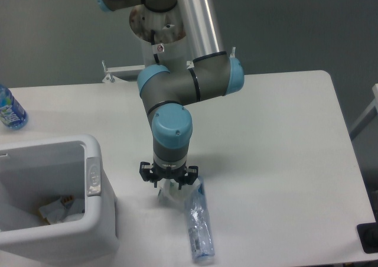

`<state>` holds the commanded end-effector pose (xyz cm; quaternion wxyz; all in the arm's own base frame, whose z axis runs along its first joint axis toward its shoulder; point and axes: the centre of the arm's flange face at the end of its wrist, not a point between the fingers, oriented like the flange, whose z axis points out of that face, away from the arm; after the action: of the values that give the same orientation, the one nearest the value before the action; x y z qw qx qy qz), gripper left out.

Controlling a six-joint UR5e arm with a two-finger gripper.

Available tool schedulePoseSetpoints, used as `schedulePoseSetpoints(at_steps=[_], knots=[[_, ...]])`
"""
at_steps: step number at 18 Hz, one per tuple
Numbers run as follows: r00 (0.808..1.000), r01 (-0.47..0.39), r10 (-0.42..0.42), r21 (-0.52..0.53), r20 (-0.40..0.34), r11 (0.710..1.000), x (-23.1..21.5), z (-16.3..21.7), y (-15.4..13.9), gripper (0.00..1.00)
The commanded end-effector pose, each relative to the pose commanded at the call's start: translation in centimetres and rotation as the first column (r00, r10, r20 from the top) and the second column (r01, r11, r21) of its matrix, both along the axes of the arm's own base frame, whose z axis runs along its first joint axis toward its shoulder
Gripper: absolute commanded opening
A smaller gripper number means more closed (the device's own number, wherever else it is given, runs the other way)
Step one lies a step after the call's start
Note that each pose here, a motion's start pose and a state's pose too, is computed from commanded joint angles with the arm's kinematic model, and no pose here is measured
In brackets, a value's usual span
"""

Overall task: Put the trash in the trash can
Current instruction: 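Close the gripper on the white wrapper and lift it, then carry the wrapper over the white bin and lower it inside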

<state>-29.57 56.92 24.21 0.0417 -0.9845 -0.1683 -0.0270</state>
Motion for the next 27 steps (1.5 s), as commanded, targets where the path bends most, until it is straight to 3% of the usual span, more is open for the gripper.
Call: schedulePoseSetpoints(at_steps=[6,8,10,12,14,16,18,23,25,27], knots=[[1.0,0.025,-0.025,0.019,-0.008,1.0,0.6,1.8,-0.6,0.0],[0.997,0.074,-0.073,0.029,-0.02,0.997,1.1,2.9,-1.3,0.0],[0.993,0.119,-0.117,0.073,-0.025,0.99,1.5,5.0,-1.6,0.0],[0.994,0.112,-0.109,0.166,-0.024,0.98,1.2,8.5,-1.7,0.0],[0.997,0.081,-0.07,0.344,-0.043,0.936,-1.3,15.9,-1.7,0.0],[1.0,-0.018,0.015,0.518,0.01,0.855,-4.3,23.1,-1.8,0.0],[0.992,-0.123,0.106,0.615,0.065,0.779,-6.9,28.8,-2.0,0.0],[0.982,-0.171,0.177,0.735,0.069,0.656,-6.7,34.9,-1.4,0.0],[0.979,-0.199,0.168,0.744,0.118,0.638,-4.8,35.2,-0.4,0.0],[0.987,-0.164,0.108,0.739,0.123,0.654,-1.2,34.7,1.6,0.0]])
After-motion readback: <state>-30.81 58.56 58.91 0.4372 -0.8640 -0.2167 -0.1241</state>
